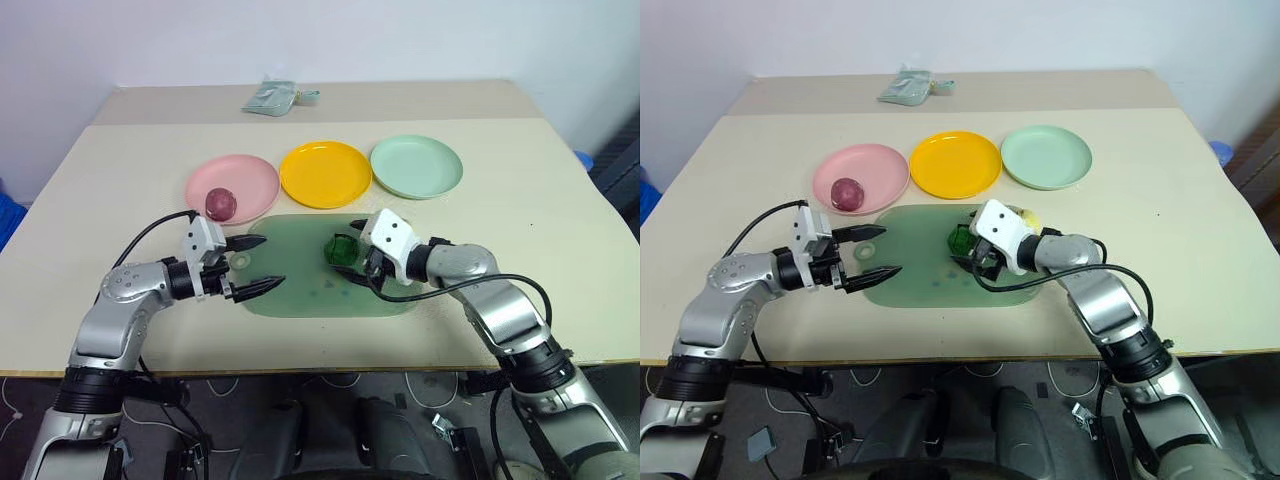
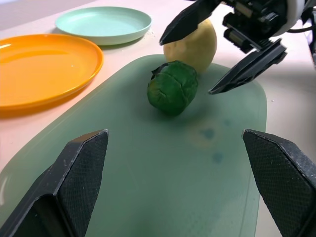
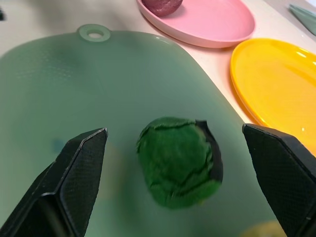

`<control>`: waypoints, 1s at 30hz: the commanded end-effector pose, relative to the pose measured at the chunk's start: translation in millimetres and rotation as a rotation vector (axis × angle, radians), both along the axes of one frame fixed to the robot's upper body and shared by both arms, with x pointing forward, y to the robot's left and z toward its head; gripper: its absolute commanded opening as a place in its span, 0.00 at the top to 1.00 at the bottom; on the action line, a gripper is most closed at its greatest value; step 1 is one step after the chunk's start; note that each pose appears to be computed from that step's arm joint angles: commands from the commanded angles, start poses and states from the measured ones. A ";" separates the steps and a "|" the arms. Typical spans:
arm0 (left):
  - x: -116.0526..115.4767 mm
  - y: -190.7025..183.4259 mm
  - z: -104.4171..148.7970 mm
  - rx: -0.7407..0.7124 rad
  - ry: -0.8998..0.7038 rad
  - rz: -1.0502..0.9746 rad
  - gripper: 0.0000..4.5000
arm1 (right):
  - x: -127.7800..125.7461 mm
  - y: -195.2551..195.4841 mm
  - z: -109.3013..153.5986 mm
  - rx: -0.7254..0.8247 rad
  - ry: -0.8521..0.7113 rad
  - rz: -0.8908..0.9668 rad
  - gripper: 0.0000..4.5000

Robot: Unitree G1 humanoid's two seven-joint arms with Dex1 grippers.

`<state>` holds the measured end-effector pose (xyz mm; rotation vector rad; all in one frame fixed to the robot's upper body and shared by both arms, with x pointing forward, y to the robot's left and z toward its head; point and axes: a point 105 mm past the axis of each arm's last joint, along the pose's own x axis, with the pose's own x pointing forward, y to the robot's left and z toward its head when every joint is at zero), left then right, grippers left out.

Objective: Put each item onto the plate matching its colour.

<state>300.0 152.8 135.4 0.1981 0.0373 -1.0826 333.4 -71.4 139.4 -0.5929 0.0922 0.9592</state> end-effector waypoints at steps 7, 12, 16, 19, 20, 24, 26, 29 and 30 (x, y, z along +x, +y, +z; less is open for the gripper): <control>-7.1 1.6 12.7 -0.008 -0.072 0.020 0.02 | 7.0 11.4 -3.6 -0.157 -0.054 0.029 0.00; -8.1 0.3 13.1 -0.009 -0.076 0.027 0.00 | 8.6 9.6 -6.0 -0.166 -0.038 0.019 0.13; -7.0 -1.9 13.3 -0.012 -0.077 0.028 0.00 | 10.0 10.8 -3.7 -0.159 -0.041 0.011 0.51; -5.5 -3.5 13.4 -0.015 -0.077 0.027 0.00 | 9.5 11.8 -1.0 -0.148 -0.050 0.010 0.63; -5.2 -4.1 13.6 -0.017 -0.077 0.026 0.00 | 9.1 12.3 1.9 -0.134 -0.054 0.007 0.63; -4.5 -4.9 13.7 -0.021 -0.075 0.025 0.00 | 6.4 17.6 29.2 0.019 -0.047 0.000 0.63; -3.4 -4.8 13.9 -0.026 -0.074 0.029 0.00 | 5.0 21.6 59.6 0.184 -0.040 0.012 0.63; -2.0 -5.8 14.0 -0.035 -0.073 0.032 0.00 | 28.3 3.4 109.8 0.360 -0.127 -0.088 0.63; -1.7 -6.4 14.1 -0.038 -0.073 0.033 0.00 | 38.9 -7.5 123.8 0.394 -0.162 -0.128 0.63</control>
